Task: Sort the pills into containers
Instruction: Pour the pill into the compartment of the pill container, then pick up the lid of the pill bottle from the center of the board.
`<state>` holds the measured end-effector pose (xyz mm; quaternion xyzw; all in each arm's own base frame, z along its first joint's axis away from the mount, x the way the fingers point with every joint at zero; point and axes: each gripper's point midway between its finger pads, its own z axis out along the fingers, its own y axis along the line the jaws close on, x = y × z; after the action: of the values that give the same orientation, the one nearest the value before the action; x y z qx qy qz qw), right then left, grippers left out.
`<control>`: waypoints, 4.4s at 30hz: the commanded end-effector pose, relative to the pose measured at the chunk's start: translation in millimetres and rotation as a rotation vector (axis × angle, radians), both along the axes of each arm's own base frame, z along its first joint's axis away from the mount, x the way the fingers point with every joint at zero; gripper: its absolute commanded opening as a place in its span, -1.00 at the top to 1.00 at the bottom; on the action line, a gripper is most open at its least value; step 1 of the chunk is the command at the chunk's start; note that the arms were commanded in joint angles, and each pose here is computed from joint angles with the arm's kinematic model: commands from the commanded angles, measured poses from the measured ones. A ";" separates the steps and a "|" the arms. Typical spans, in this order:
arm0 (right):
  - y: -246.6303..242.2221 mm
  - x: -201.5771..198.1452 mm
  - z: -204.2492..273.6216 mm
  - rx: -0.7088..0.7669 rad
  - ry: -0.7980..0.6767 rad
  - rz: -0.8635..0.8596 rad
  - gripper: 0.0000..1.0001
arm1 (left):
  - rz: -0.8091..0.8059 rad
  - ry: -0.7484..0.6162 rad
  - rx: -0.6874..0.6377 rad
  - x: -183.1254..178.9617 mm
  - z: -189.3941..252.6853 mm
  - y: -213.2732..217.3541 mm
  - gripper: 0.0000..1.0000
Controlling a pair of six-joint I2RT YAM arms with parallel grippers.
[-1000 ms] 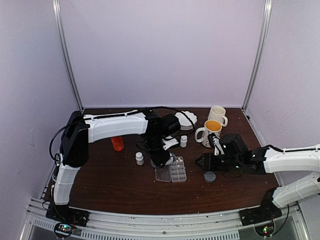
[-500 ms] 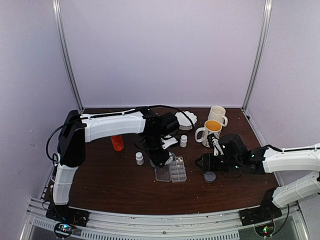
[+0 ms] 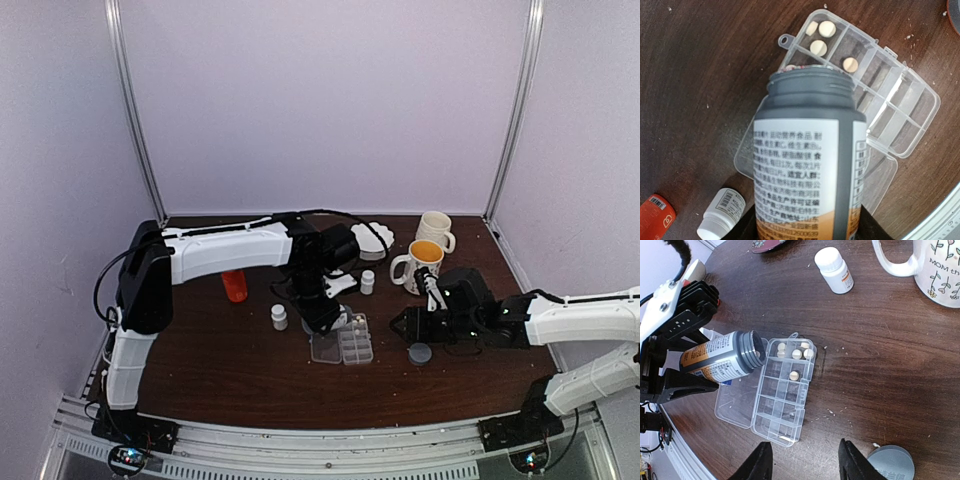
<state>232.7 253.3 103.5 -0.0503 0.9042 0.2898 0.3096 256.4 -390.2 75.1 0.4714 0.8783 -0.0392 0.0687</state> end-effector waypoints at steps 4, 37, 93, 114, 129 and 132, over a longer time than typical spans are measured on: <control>4.9 4.1 10.1 0.014 -0.025 0.003 0.07 | 0.025 0.003 0.010 3.1 5.4 4.1 1.00; 1.9 -1.3 1.8 -0.018 0.009 0.014 -0.02 | 0.013 0.016 0.093 3.1 -1.0 7.8 1.00; -46.0 -9.6 -71.2 -0.689 0.184 0.065 -0.39 | -0.014 -0.320 -0.452 -20.0 67.5 3.6 1.00; -46.1 -14.3 -71.9 -0.676 0.206 0.069 -0.22 | -0.110 -0.758 -1.132 -76.5 215.9 32.9 1.00; -53.2 -17.0 -63.1 -0.659 0.193 0.056 -0.43 | -0.116 -0.876 -1.273 -96.9 223.8 77.5 1.00; -51.0 -17.0 -66.5 -0.647 0.206 0.066 -0.34 | -0.146 -0.869 -1.273 -103.6 218.0 82.1 1.00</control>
<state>216.0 203.7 37.9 -0.1520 0.9725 -0.0054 0.1762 161.1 -315.0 278.2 0.3759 0.5835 -0.3383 0.6354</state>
